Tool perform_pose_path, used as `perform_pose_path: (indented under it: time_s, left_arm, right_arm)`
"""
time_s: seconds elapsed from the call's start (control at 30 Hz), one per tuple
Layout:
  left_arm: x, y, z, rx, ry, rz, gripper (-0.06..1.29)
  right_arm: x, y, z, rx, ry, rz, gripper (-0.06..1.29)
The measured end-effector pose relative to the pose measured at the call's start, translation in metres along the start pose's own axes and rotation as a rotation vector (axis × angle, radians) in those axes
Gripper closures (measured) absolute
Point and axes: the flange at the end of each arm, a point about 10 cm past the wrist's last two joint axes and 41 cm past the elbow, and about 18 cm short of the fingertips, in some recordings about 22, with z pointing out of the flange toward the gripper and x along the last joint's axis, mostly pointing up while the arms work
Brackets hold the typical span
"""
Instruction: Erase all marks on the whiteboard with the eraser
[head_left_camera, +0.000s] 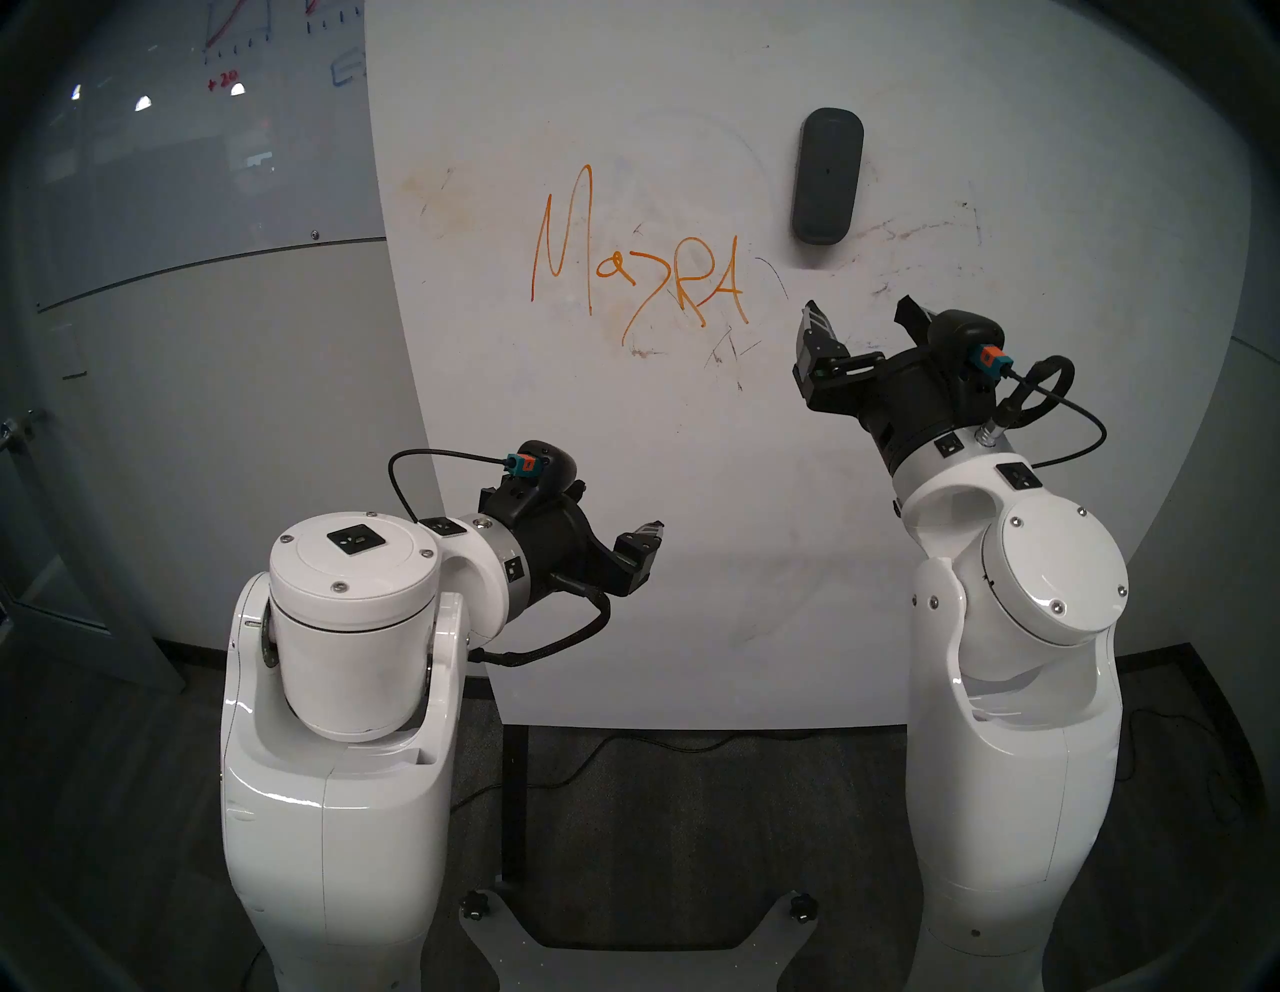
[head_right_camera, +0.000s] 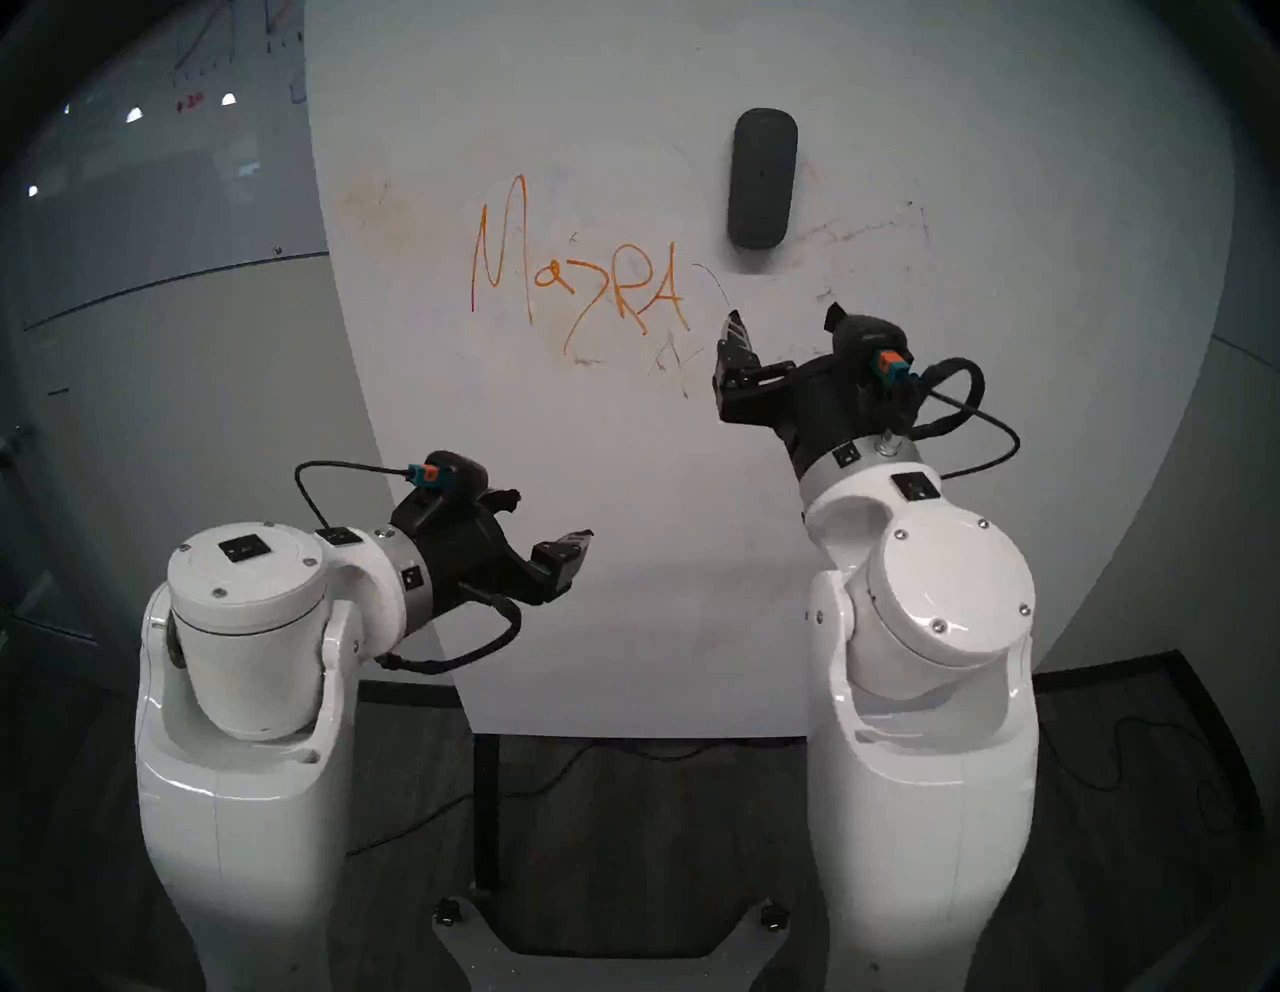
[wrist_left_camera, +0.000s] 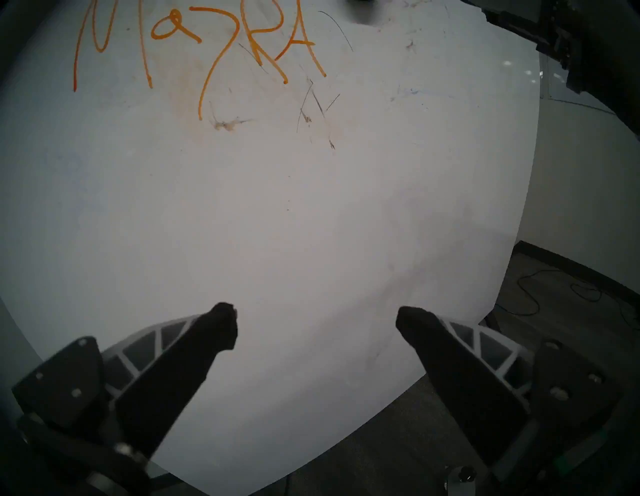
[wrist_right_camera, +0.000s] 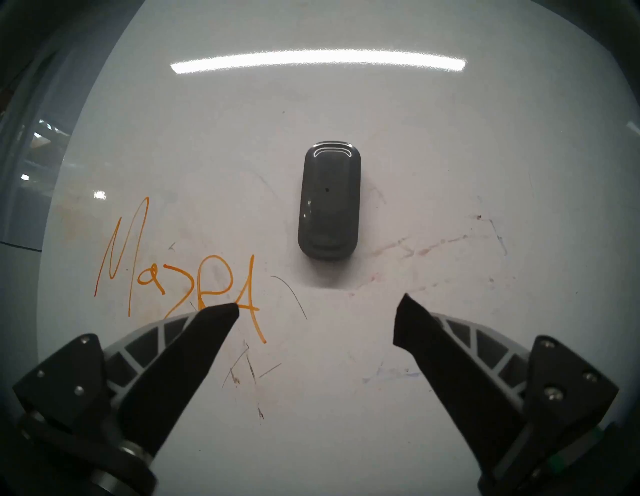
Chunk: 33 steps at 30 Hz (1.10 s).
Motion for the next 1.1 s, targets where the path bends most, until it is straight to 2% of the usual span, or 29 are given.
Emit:
perform_pose_path:
  time_s: [0.4,0.83,1.1]
  left_arm:
    - [0.000,0.000,0.000,0.000,-0.001,0.000,-0.04]
    - [0.000,0.000,0.000,0.000,-0.001,-0.001,-0.04]
    - [-0.001,0.000,0.001,-0.001,-0.002,-0.001,-0.04]
  right_arm:
    - [0.025,-0.003,0.020,0.011,0.034,0.010,-0.02]
    - [0.019,-0.011,0.057,0.008,-0.017,-0.031,-0.02]
    - [0.022,-0.011,0.077,-0.008,-0.029,-0.059,-0.02]
